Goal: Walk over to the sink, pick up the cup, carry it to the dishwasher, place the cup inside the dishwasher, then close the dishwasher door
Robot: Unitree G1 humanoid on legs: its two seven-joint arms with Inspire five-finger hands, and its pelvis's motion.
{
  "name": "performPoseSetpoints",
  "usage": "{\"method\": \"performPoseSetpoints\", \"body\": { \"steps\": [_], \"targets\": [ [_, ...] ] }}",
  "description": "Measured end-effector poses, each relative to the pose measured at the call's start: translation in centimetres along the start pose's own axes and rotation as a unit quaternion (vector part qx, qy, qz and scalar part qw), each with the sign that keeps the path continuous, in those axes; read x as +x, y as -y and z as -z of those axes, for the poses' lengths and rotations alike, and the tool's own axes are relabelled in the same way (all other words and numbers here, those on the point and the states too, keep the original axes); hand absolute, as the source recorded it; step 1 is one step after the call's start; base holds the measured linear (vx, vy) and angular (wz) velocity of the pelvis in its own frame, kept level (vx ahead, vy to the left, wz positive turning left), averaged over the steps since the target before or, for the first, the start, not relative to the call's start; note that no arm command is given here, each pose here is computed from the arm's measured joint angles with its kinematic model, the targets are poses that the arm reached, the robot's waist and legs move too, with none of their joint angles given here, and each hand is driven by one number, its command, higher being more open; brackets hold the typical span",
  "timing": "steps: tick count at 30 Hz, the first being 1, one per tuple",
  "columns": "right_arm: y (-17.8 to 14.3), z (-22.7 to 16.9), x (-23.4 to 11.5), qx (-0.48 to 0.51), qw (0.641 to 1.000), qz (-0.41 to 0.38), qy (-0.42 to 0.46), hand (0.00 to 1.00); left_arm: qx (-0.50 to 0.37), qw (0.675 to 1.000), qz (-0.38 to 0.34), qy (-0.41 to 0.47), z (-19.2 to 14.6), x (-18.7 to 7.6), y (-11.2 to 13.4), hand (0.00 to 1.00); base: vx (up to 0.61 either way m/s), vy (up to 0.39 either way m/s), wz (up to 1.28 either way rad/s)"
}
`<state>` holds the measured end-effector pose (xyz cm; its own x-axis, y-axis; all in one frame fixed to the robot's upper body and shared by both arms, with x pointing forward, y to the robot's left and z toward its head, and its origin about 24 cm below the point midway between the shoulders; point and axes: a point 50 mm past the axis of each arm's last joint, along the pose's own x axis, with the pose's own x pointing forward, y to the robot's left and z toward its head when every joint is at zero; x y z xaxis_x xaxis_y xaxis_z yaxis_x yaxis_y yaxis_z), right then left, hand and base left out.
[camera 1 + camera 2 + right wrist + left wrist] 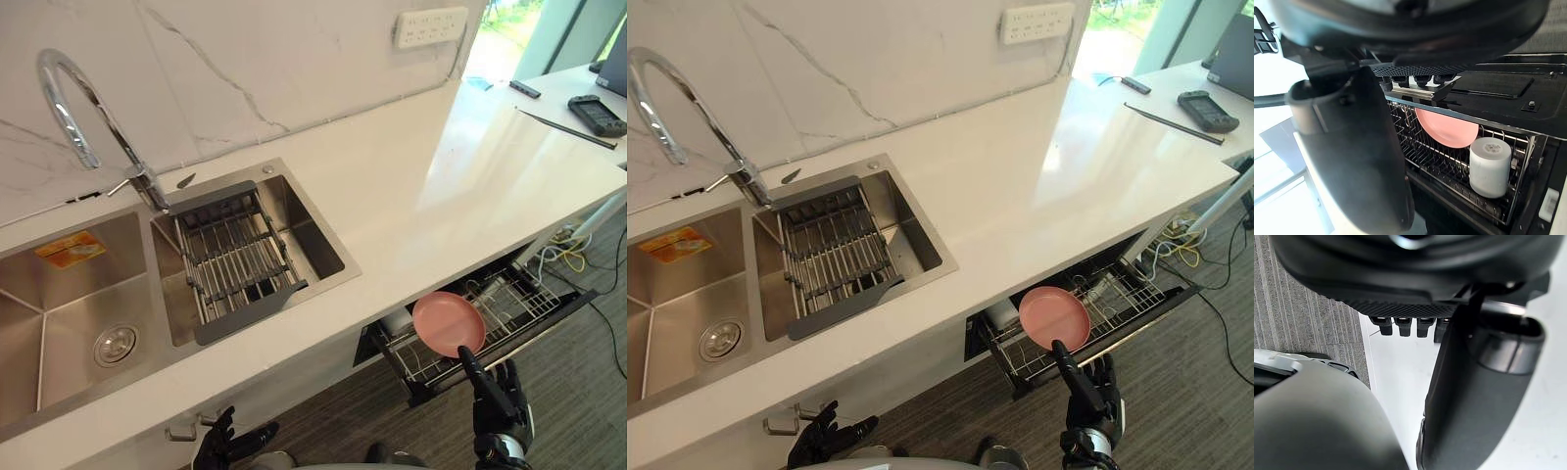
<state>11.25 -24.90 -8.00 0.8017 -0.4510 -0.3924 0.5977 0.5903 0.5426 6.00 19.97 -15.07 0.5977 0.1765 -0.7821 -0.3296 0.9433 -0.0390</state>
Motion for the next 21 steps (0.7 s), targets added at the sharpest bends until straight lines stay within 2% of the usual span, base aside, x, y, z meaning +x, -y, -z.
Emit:
{"method": "performPoseSetpoints", "body": {
  "steps": [9, 13, 21],
  "targets": [
    [-1.1, -0.4, 3.3, 0.006, 1.000, -0.015, -0.012, 1.00, 0.007, 1.000, -0.004, -0.006, 0.2, -0.1, -0.6, 1.00, -0.06, -0.011, 0.26],
    [-1.1, -0.5, 4.9, 0.041, 0.999, 0.006, -0.027, 1.00, 0.008, 0.999, -0.018, -0.030, 1.6, -0.9, -1.6, 1.00, -0.02, -0.014, 0.26],
    [-2.6, -1.6, 7.5, 0.090, 0.995, 0.041, -0.015, 1.00, 0.007, 1.000, -0.011, -0.011, 1.0, -0.8, -1.2, 1.00, -0.03, 0.009, 0.17]
  ]
}}
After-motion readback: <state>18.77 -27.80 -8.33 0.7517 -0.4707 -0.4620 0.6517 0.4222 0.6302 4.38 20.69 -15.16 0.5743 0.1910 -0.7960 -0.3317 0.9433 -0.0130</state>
